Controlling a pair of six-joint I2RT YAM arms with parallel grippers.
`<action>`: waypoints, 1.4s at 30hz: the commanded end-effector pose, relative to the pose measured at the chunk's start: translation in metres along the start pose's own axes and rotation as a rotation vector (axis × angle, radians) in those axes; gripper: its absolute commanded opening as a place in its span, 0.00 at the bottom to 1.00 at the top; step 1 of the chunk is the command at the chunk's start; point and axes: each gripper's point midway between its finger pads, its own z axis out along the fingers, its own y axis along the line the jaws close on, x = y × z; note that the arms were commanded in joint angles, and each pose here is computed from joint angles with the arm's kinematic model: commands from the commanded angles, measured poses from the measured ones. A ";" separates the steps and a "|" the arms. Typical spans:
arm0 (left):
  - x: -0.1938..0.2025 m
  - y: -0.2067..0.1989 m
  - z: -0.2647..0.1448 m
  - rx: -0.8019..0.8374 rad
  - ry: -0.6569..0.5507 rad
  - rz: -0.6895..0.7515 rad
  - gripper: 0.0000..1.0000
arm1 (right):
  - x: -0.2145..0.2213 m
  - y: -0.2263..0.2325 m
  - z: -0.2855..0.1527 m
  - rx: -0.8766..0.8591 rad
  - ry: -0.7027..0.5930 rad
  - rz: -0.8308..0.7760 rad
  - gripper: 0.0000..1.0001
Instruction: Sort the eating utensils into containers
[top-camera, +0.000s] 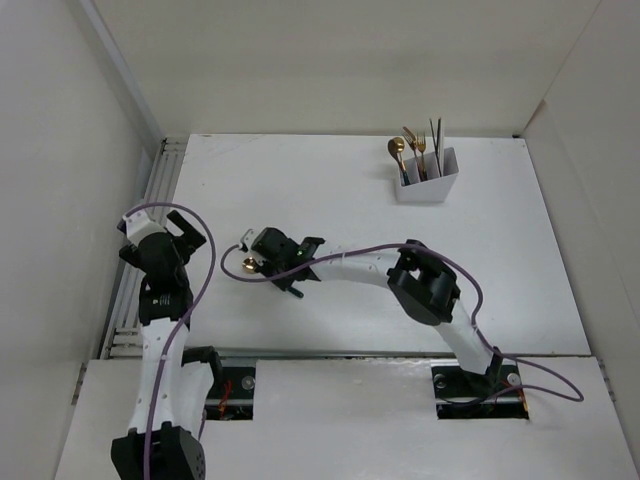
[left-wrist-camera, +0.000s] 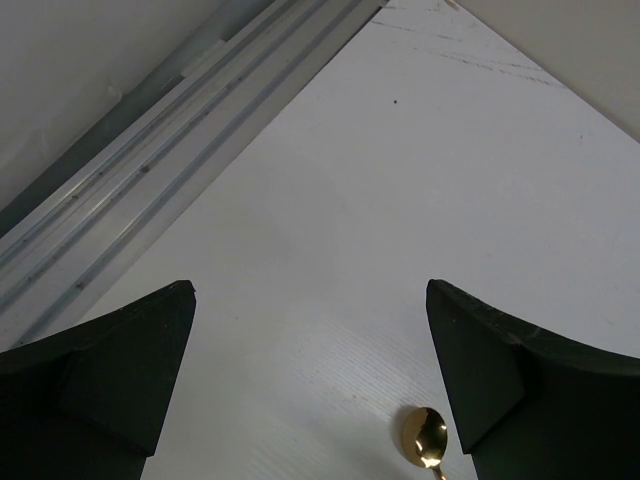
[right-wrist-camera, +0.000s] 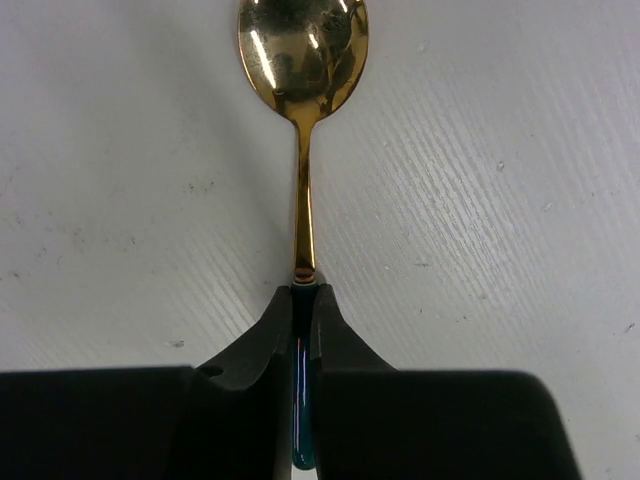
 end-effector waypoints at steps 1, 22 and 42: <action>-0.014 0.000 -0.002 0.008 -0.056 -0.023 1.00 | 0.055 -0.008 0.010 0.032 0.171 -0.009 0.00; -0.019 -0.004 -0.007 0.040 -0.054 0.005 1.00 | -0.064 -0.422 -0.231 0.223 -0.810 0.162 0.00; -0.012 -0.003 0.004 0.032 -0.036 0.029 1.00 | 0.014 -0.445 -0.209 0.390 -0.802 0.282 0.00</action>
